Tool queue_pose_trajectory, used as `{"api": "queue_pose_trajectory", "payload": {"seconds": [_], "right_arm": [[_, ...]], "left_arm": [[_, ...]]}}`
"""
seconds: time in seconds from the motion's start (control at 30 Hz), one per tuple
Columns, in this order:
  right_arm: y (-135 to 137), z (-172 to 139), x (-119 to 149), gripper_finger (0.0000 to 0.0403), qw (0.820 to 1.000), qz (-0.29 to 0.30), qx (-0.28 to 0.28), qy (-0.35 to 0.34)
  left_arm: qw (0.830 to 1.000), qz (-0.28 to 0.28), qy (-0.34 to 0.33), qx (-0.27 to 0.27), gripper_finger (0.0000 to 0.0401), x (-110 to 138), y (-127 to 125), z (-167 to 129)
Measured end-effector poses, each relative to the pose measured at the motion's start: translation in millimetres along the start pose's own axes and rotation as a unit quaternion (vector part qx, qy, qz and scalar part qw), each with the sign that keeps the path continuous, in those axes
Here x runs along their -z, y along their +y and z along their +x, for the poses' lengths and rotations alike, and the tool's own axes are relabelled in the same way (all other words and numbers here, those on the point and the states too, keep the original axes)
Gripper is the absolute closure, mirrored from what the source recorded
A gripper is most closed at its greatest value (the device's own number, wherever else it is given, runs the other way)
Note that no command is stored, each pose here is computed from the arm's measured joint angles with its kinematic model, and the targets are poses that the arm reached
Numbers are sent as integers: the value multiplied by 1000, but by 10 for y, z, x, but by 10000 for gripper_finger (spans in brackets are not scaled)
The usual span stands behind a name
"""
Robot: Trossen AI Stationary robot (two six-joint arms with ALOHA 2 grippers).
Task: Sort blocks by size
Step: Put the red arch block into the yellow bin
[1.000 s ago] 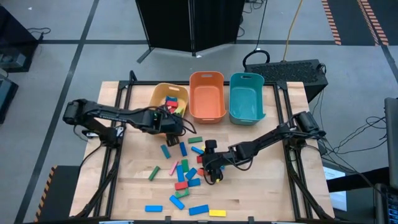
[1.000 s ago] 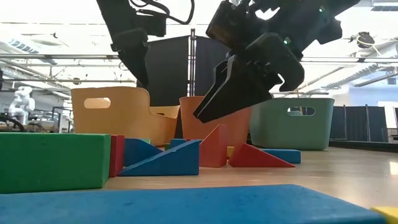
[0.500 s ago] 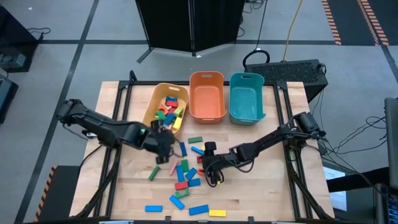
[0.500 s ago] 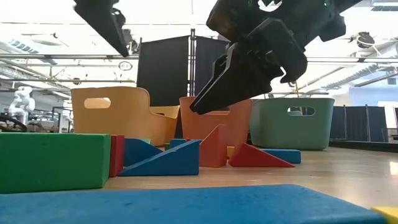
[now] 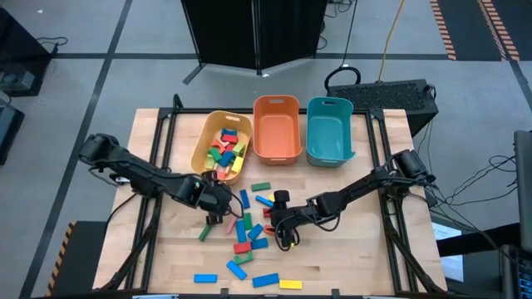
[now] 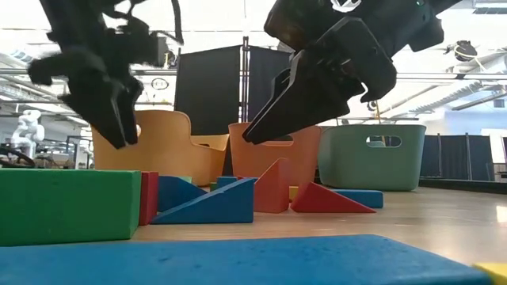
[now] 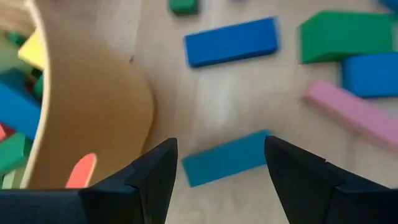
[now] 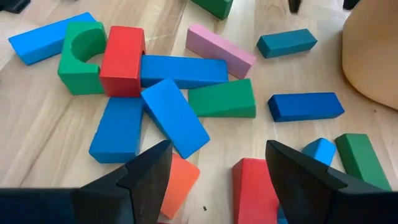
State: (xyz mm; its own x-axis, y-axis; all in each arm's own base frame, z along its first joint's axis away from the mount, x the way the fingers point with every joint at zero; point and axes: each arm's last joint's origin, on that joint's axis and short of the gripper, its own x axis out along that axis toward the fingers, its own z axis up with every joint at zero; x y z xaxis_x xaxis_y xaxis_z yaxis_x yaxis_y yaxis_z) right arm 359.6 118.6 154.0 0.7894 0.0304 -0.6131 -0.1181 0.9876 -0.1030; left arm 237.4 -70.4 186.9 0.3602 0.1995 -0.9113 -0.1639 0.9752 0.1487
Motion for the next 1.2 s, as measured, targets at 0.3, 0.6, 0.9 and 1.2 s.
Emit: {"api": "queue_pose_trajectory", "payload": {"seconds": [0.3,0.6,0.9,1.2], "right_arm": [[-54,12,-1,156,1000,5,6,2],[-2,0,17,156,1000,17,1,9],[53,-17,34,156,999,27,15,13],[51,-19,55,156,999,39,23,22]], "left_arm": [[999,-11,-48,-1,159,-116,370,254],[997,-57,-44,-39,159,-180,889,381],[997,-57,-48,-32,159,-192,985,381],[993,-37,-109,22,159,-163,562,18]]}}
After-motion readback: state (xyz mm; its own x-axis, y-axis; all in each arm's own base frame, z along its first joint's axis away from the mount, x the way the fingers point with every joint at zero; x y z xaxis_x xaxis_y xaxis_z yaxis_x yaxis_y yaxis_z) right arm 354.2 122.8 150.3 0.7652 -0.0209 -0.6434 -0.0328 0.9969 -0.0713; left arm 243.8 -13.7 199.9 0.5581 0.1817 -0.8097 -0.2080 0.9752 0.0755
